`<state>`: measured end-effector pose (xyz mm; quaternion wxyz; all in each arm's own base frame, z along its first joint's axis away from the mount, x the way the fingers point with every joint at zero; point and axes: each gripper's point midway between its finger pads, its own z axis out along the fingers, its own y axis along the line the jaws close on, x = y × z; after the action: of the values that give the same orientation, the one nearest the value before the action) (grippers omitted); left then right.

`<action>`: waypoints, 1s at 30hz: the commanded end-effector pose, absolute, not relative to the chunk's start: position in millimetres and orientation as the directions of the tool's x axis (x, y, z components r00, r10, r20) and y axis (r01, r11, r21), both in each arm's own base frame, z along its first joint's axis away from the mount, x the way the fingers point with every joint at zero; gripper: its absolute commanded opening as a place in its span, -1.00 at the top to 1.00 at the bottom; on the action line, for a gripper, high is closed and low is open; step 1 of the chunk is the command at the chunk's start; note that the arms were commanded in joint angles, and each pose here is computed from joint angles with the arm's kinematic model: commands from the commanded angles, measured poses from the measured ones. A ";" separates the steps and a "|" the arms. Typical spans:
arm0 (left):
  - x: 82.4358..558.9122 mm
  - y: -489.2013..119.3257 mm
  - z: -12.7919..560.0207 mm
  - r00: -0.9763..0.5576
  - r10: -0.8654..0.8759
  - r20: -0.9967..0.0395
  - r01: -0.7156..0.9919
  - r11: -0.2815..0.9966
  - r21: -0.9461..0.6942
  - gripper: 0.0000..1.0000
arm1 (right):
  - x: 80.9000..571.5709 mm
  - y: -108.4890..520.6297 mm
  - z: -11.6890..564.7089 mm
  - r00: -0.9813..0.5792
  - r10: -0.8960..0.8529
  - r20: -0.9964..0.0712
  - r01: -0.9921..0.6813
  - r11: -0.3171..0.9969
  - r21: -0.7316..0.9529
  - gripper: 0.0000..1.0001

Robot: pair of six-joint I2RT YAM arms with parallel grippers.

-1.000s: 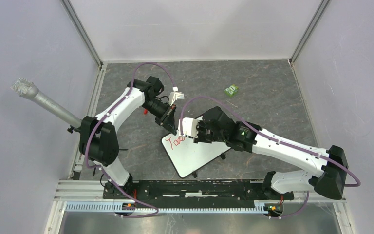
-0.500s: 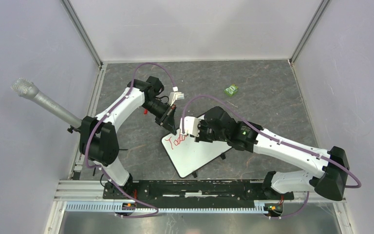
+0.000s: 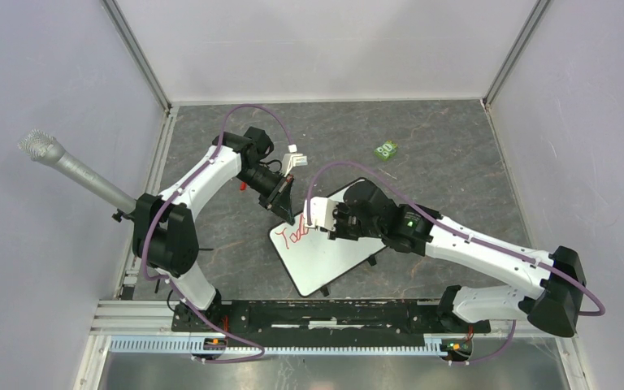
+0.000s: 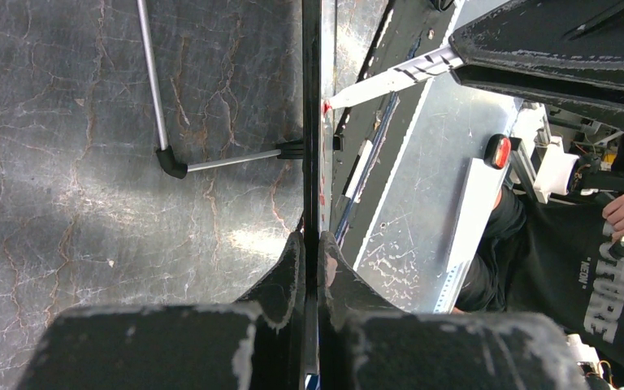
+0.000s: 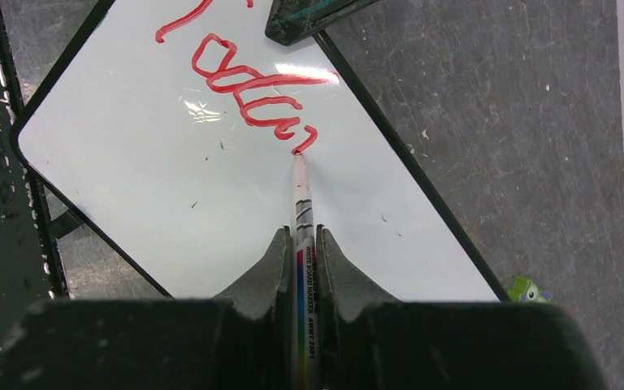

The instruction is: Write a sentence on the whiteboard

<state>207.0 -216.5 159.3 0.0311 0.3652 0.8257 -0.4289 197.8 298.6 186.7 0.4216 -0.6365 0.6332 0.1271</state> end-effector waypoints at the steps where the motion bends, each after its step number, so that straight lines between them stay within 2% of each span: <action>1: 200.7 -216.8 165.9 -0.707 0.589 -0.391 0.654 0.333 -0.679 0.95 | 223.2 295.9 211.8 0.166 -0.699 -0.695 -0.867 0.233 -0.441 1.00; 11: 200.6 -216.9 165.2 -0.706 0.591 -0.391 0.654 0.332 -0.680 0.95 | 236.0 295.4 216.1 0.163 -0.702 -0.693 -0.855 0.249 -0.454 1.00; 30: 200.6 -216.7 164.9 -0.705 0.592 -0.391 0.655 0.332 -0.679 0.95 | 197.1 284.4 173.6 0.145 -0.728 -0.670 -0.924 0.142 -0.354 1.00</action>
<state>207.4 -216.0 158.6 0.0312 0.3657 0.8267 -0.4264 208.6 290.5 190.3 0.4247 -0.6290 0.6400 0.1203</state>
